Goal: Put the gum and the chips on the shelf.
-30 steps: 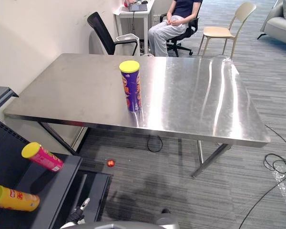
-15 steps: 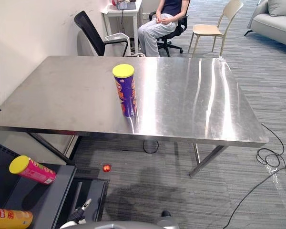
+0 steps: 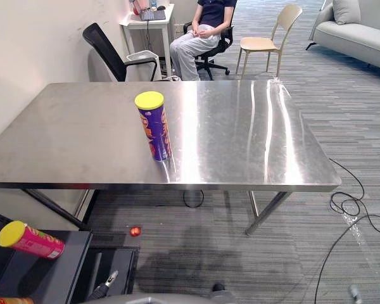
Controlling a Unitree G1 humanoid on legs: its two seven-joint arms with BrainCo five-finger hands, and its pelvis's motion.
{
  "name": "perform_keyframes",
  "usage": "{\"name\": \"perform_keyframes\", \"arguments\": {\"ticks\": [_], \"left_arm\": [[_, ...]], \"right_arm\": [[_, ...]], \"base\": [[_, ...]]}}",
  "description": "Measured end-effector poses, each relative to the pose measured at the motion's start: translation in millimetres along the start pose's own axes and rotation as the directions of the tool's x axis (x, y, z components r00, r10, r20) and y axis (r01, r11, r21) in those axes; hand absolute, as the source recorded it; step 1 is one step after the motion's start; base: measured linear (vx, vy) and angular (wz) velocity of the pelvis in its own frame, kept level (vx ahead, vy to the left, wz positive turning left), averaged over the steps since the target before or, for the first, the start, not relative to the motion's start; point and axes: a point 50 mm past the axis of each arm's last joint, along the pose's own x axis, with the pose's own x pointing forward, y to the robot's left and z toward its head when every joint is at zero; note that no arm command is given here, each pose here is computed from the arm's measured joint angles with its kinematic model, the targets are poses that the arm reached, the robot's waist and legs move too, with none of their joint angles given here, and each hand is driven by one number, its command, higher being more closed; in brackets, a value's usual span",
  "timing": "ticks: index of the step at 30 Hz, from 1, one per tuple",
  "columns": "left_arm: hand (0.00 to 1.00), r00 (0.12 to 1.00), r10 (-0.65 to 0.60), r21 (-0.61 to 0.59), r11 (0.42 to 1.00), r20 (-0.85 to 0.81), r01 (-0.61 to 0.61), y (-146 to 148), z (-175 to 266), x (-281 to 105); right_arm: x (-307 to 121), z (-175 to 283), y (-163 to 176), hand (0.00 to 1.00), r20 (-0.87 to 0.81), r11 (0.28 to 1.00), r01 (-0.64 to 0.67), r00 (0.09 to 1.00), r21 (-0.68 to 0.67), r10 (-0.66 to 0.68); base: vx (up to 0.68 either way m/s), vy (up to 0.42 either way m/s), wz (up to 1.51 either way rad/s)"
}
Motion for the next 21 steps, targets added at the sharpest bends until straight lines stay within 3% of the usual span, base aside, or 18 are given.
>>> {"name": "perform_keyframes", "arguments": {"ticks": [2,3,5,8,14,16,21], "left_arm": [[0.0,1.0,-0.007,0.008,1.0,-0.002,0.007,-2,-1,0],[0.0,1.0,-0.011,0.008,1.0,-0.003,0.011,-4,-2,0],[0.0,1.0,-0.023,0.018,1.0,0.009,0.023,-7,1,-1],[0.0,0.999,-0.035,0.048,0.998,0.021,0.034,-8,3,-1],[0.0,0.998,-0.06,0.127,0.99,0.024,0.056,-13,4,-1],[0.0,0.997,-0.07,0.136,0.989,0.036,0.065,-13,7,-1],[0.0,0.995,-0.085,0.177,0.981,0.045,0.076,-15,9,-1]], "right_arm": [[-12,40,43,0.0,0.19,0.991,-0.127,0.975,0.036,0.118],[-26,59,64,0.0,0.299,0.981,-0.193,0.936,-0.01,0.187],[-45,77,82,0.0,0.419,0.968,-0.248,0.876,-0.031,0.238],[-57,80,99,0.0,0.458,0.962,-0.274,0.855,-0.001,0.244],[-94,97,124,0.0,0.565,0.891,-0.434,0.704,-0.138,0.43],[-115,99,137,0.0,0.568,0.803,-0.551,0.596,-0.226,0.568],[-146,88,153,0.0,0.499,0.616,-0.702,0.415,-0.356,0.761]], "base": [[0.02,-0.037,-0.19],[0.0,-0.036,-0.16],[-0.02,-0.032,-0.01],[-0.04,-0.035,0.04],[-0.03,-0.028,0.06],[0.0,-0.034,0.04],[0.0,-0.033,0.1]]}}
